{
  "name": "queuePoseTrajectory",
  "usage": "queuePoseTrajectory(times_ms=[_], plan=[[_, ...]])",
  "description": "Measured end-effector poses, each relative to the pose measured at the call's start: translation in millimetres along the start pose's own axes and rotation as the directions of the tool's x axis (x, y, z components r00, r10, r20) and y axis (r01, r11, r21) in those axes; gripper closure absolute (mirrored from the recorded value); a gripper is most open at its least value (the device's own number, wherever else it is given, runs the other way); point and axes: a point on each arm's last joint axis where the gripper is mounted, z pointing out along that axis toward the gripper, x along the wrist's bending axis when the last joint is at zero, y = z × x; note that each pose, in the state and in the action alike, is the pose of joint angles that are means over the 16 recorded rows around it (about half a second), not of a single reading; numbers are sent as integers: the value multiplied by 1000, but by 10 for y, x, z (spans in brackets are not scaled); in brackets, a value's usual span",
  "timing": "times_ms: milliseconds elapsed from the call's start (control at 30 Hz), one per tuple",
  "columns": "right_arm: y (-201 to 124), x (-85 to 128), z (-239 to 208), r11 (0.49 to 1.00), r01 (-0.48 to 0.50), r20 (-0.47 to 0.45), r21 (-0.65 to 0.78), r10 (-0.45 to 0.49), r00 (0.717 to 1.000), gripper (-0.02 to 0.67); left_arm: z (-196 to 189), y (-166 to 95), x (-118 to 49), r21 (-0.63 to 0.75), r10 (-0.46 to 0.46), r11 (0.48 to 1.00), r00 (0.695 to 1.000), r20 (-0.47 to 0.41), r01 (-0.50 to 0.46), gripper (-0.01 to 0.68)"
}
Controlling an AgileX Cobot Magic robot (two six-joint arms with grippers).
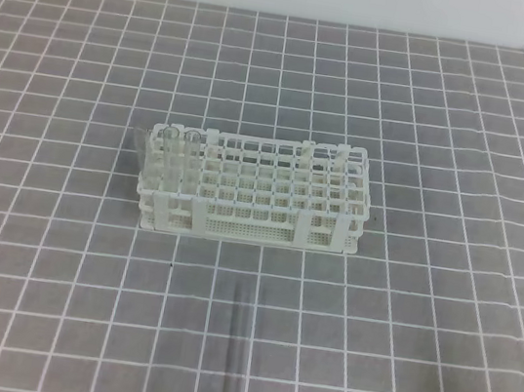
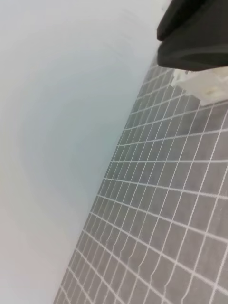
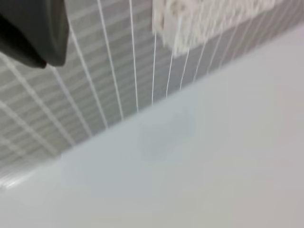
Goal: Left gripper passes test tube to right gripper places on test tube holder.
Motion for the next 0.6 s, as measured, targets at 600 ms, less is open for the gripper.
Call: queuePoseTrajectory(times_ms=[600], plan=[[399,421,376,889,162,15,429,-186,982,662,590,475,-425,547,70,836,997,-22,-47,675]])
